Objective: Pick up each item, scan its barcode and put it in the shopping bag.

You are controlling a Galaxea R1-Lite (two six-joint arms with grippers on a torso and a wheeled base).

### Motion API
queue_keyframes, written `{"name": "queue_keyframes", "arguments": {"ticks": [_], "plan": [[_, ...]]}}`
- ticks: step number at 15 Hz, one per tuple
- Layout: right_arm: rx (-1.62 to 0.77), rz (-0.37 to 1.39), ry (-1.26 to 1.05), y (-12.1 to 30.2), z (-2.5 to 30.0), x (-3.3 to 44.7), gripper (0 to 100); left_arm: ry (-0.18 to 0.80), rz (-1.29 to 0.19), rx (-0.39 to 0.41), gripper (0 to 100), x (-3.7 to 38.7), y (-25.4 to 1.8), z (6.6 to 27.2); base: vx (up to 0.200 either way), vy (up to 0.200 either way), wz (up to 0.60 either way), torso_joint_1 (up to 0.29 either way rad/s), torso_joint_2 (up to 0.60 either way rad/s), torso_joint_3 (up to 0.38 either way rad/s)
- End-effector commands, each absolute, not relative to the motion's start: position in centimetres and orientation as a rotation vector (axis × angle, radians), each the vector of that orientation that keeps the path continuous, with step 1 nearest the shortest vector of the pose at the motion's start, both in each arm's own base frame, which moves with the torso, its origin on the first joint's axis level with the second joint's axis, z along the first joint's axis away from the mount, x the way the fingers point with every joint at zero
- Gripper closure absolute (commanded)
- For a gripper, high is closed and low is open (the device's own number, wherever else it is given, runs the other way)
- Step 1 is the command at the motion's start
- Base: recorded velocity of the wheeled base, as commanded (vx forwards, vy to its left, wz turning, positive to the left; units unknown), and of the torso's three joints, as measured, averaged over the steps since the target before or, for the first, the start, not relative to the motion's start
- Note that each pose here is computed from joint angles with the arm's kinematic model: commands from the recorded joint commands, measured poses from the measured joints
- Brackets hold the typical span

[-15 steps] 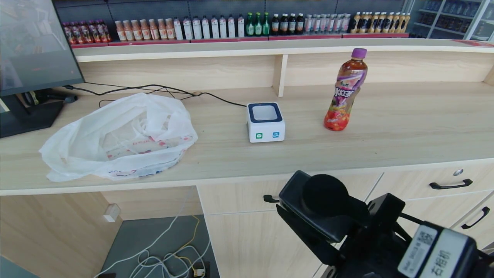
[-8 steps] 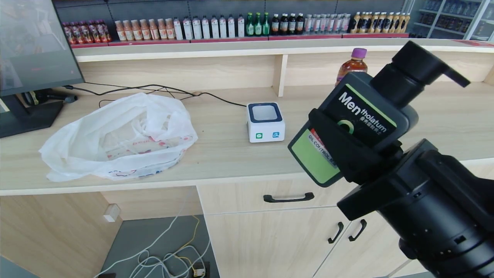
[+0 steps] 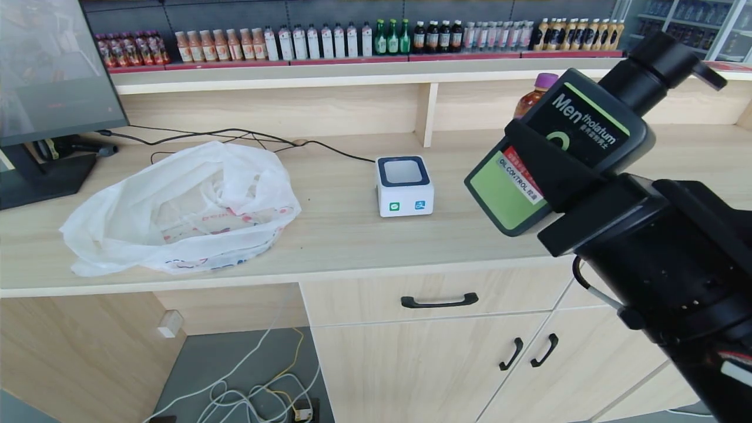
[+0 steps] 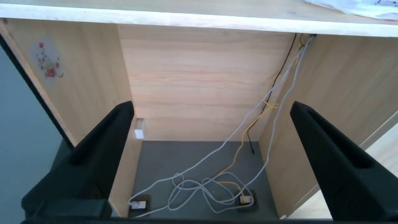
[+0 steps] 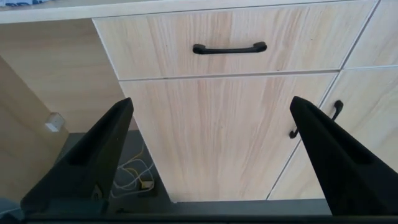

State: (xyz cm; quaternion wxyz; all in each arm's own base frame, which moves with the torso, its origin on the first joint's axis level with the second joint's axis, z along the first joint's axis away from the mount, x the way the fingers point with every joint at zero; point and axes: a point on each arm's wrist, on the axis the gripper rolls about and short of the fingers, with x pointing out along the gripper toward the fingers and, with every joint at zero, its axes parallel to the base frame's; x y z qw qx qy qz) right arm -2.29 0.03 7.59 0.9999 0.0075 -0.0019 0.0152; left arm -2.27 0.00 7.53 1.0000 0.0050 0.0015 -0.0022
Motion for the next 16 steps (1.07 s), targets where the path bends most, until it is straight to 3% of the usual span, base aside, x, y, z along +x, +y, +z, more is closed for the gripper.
{"name": "queue_keyframes", "arguments": {"ticks": [1,14,16], "plan": [[0.018,0.031,-0.001,0.03,7.58,-2.27,0,0.003,-0.003,0.009,0,-2.27,0.00,7.54,0.000,-0.200,0.00,-0.002,0.00,0.002],[0.009,0.031,-0.001,0.03,7.58,-2.27,0,0.002,-0.003,-0.002,0,-2.27,0.00,7.55,0.000,-0.200,0.00,0.003,0.00,0.005],[0.012,0.031,-0.001,0.03,7.58,-2.27,0,0.002,-0.003,0.000,0,-2.27,0.00,7.55,0.000,0.000,0.00,0.000,0.00,0.000]]}}
